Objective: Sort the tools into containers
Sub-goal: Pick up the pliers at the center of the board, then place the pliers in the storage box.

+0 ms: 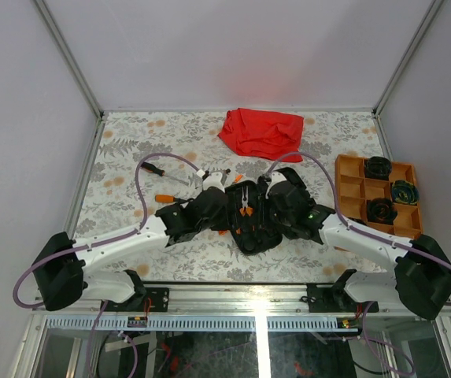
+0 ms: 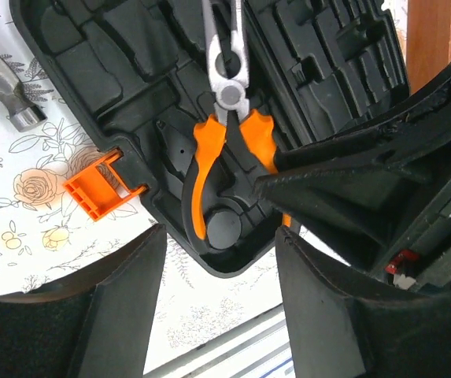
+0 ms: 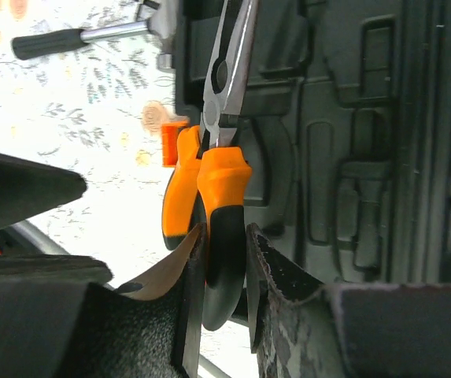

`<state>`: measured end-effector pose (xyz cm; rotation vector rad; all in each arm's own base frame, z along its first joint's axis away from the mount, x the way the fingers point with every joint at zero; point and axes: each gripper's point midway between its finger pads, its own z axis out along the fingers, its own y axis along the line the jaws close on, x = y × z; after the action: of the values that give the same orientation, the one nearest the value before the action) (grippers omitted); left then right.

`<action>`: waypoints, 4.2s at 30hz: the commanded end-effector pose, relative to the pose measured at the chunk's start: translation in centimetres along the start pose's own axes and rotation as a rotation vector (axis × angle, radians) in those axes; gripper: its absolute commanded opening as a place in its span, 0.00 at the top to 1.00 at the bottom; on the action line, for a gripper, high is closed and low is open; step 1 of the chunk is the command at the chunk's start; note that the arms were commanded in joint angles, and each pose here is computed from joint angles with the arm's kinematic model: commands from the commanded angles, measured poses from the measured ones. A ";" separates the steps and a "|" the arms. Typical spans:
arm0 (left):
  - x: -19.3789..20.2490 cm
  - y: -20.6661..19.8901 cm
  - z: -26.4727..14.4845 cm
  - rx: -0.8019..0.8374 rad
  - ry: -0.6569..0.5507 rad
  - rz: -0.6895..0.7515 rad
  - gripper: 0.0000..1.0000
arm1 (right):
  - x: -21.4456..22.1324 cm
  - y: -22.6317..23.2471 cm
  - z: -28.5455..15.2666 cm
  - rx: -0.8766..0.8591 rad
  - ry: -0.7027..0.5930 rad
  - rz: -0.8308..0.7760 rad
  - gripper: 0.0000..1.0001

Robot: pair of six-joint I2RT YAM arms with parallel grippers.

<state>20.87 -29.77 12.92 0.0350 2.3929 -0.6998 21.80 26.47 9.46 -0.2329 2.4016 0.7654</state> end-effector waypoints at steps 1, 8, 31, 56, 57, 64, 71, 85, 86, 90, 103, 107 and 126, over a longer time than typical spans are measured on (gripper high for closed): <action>-1.3 0.8 0.0 0.002 -0.062 -0.082 0.44 | -2.9 -0.7 -1.0 0.041 -0.074 -0.063 1.00; -0.1 6.2 0.9 -0.082 -0.048 -0.192 0.45 | -1.9 0.7 -0.9 -0.122 0.046 -0.193 1.00; 1.8 6.7 4.5 -0.091 0.029 -0.183 0.55 | -2.2 -0.9 4.6 -0.126 0.136 -0.222 0.99; 1.5 7.3 5.6 -0.121 0.041 -0.168 0.58 | -0.3 -3.8 5.8 -0.010 0.159 -0.150 0.57; 1.3 7.3 5.6 -0.119 0.039 -0.171 0.58 | -0.5 -3.8 5.6 -0.005 0.153 -0.157 0.56; 1.1 7.3 5.6 -0.105 0.050 -0.166 0.57 | -1.6 -3.8 4.0 0.022 0.119 -0.206 0.48; 0.5 5.9 6.2 -0.046 0.058 -0.156 0.57 | -2.5 -2.5 4.1 -0.047 0.088 -0.246 0.60; 1.5 7.2 7.8 -0.135 0.103 -0.162 0.58 | -2.5 -3.6 3.0 0.014 0.045 -0.222 0.65; 1.7 7.4 7.8 -0.144 0.111 -0.155 0.59 | -2.6 -3.6 2.9 0.020 0.039 -0.220 0.66; 2.1 8.6 7.5 -0.198 0.134 -0.106 0.67 | -2.6 -3.8 2.6 0.029 0.037 -0.218 0.67; 3.6 10.0 5.6 -0.197 0.207 0.048 0.78 | -3.5 -1.8 1.8 -0.048 -0.011 -0.172 0.65; 3.2 9.1 5.3 -0.161 0.193 0.024 0.76 | -4.1 -0.9 2.0 -0.086 -0.043 -0.134 0.62; 1.6 6.9 4.2 -0.055 0.088 -0.103 0.59 | -2.9 -0.4 4.4 -0.048 -0.005 -0.020 0.61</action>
<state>22.89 -25.38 4.83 -0.0424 2.5624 -0.6144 25.56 27.19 6.99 -0.2979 2.4234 0.7793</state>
